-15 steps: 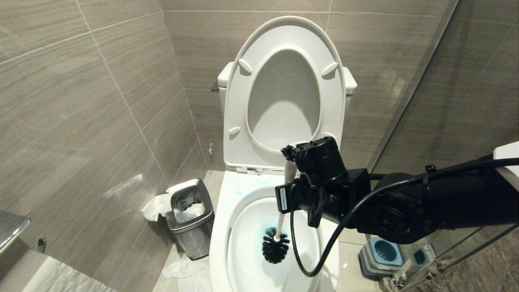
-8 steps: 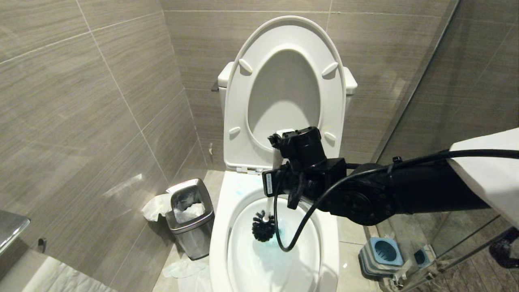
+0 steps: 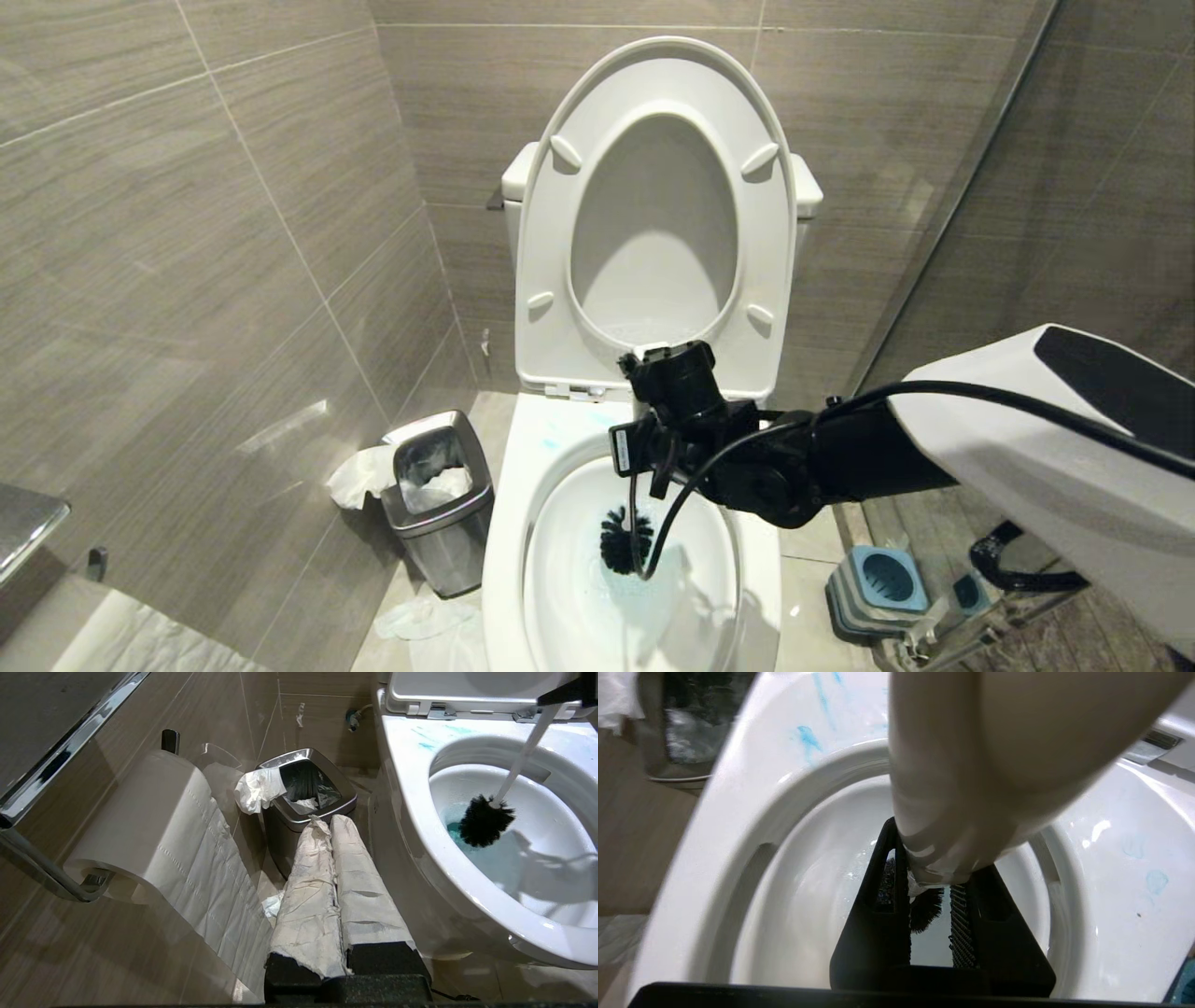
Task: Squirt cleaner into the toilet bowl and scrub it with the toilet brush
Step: Scrub the toilet bowl
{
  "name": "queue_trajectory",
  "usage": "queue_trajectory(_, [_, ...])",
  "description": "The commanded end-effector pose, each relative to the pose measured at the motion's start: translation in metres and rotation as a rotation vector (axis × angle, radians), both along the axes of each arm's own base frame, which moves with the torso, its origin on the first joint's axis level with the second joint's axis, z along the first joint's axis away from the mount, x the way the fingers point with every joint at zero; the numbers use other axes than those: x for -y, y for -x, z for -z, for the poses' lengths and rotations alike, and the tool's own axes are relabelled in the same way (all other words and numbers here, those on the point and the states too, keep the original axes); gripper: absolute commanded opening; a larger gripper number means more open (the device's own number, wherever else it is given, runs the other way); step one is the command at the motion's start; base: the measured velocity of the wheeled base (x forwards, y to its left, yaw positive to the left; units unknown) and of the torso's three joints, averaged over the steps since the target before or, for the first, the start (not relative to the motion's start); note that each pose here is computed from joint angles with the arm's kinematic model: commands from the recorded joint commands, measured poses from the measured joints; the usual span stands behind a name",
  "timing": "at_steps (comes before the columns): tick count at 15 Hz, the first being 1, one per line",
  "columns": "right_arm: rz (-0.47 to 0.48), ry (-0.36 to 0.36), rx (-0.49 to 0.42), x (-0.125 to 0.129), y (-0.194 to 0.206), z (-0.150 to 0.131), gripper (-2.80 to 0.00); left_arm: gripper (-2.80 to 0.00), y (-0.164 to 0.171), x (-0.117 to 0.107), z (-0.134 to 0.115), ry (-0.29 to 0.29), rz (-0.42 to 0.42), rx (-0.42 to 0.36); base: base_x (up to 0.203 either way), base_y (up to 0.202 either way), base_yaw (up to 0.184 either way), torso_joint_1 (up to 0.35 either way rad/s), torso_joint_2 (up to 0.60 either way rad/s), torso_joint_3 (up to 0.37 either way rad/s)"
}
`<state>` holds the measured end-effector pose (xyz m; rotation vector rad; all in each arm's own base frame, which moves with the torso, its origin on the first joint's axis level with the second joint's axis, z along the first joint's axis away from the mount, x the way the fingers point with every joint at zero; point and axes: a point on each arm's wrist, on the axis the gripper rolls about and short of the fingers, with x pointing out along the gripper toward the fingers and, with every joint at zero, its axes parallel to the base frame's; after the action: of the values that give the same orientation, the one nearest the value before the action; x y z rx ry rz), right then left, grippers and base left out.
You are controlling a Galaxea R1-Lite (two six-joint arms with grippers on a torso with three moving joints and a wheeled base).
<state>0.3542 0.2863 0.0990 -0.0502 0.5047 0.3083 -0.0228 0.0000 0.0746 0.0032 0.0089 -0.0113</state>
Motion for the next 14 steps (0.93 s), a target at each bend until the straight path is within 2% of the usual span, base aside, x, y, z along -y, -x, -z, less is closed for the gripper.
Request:
queue_trajectory(1, [0.025, 0.042, -0.020, -0.002, -0.019, 0.043, -2.80, -2.80, 0.000, 0.000, 0.001, 0.000, -0.001, -0.005, 0.000, 0.000, 0.000, 0.000, 0.00, 0.000])
queue_trajectory(5, [0.075, 0.050, 0.008, -0.007, -0.043, 0.065, -2.80, -2.80, 0.000, 0.000, 0.001, 0.000, -0.001, -0.004, 0.000, 0.000, 0.000, 0.000, 0.00, 0.000])
queue_trajectory(7, [0.075, 0.045, 0.016, -0.006, -0.041, 0.058, -2.80, -2.80, 0.000, 0.000, 0.000, 0.000, -0.001, -0.003, 0.000, 0.000, 0.000, 0.000, 0.00, 0.000])
queue_trajectory(9, [0.070, 0.017, 0.052, -0.003, -0.033, 0.029, -2.80, -2.80, 0.000, 0.000, 0.000, 0.000, -0.001, -0.003, 0.000, 0.000, 0.000, 0.000, 0.00, 0.000])
queue_trajectory(14, [0.057, -0.031, 0.133, 0.022, 0.001, -0.071, -2.80, -2.80, 0.000, 0.000, 0.001, 0.000, -0.001, -0.005, 0.000, 0.000, 0.000, 0.000, 0.00, 0.000])
